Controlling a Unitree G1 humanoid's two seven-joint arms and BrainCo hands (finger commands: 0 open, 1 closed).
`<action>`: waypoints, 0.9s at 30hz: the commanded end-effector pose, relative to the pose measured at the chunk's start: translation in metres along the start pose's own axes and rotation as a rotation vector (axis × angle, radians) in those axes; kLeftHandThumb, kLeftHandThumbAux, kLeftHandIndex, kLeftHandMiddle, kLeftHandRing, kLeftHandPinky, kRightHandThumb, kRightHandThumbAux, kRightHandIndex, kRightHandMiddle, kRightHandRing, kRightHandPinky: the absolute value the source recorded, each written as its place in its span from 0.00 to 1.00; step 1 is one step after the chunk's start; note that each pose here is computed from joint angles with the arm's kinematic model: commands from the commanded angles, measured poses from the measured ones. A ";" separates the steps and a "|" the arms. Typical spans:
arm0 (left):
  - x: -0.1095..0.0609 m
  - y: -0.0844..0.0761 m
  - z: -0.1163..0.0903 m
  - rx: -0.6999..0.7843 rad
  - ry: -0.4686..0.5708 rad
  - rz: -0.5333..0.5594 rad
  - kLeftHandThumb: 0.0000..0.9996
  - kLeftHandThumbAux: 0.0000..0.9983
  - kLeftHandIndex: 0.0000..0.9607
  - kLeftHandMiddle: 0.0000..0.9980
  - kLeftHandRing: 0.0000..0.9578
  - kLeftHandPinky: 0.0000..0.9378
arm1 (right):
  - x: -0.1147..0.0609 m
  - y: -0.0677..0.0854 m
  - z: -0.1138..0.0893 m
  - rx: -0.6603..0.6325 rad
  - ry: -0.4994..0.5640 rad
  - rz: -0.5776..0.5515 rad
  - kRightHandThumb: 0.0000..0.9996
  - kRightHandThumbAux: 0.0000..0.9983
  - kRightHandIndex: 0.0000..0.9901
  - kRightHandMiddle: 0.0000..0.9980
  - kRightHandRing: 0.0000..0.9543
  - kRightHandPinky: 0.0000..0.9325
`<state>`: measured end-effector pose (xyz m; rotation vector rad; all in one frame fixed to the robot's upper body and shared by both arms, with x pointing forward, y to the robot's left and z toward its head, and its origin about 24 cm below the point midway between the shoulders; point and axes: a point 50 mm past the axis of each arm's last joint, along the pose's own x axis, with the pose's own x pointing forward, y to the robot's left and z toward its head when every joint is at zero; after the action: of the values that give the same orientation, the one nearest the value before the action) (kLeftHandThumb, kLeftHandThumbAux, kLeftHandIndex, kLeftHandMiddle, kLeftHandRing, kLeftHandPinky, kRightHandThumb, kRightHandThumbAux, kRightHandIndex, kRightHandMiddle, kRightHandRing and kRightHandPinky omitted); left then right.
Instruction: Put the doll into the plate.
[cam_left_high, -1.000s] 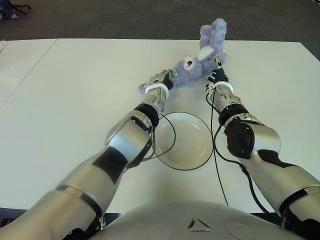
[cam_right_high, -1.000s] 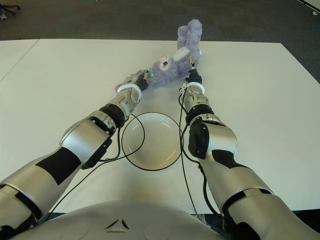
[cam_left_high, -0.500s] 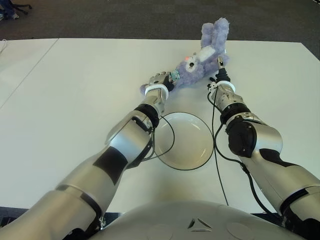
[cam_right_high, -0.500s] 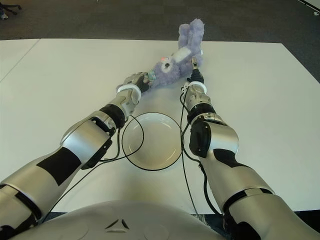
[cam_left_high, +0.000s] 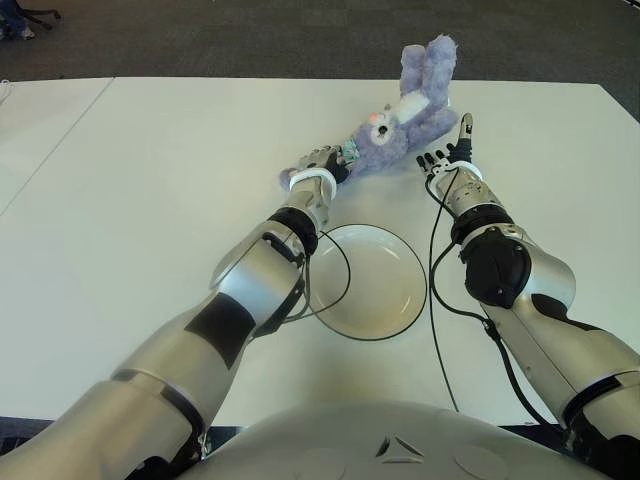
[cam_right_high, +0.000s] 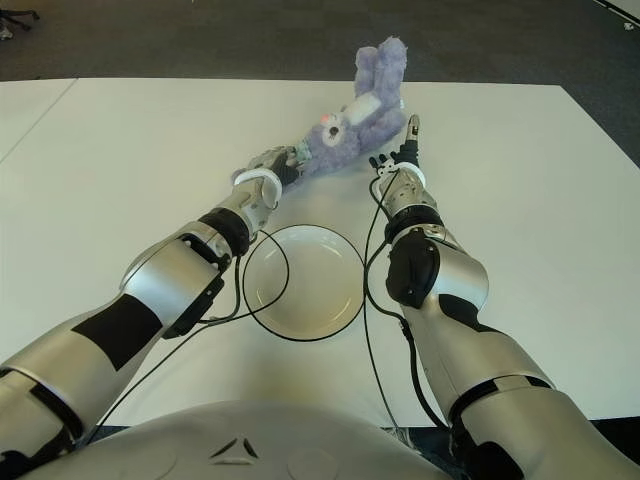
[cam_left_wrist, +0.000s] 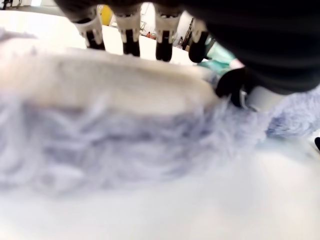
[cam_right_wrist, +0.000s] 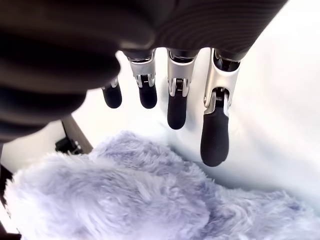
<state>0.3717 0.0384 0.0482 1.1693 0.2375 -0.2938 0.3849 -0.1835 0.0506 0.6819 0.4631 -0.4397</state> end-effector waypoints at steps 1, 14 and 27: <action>-0.009 -0.029 0.021 -0.040 -0.046 -0.094 0.53 0.34 0.00 0.00 0.01 0.05 | 0.001 -0.024 -0.044 -0.032 0.135 -0.062 0.05 0.37 0.00 0.00 0.00 0.07; -0.009 -0.029 0.020 -0.003 -0.057 -0.088 0.75 0.40 0.00 0.00 0.21 0.00 | 0.001 -0.018 -0.039 -0.100 0.109 -0.042 0.04 0.37 0.00 0.01 0.01 0.05; -0.009 -0.028 0.023 0.028 -0.058 -0.087 0.81 0.44 0.00 0.00 0.15 0.05 | 0.000 -0.013 -0.038 -0.126 0.091 -0.065 0.09 0.37 0.00 0.02 0.04 0.11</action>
<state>0.3716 0.0362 0.0492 1.2045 0.2095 -0.3084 0.3857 -0.1785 0.0510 0.5866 0.4477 -0.4128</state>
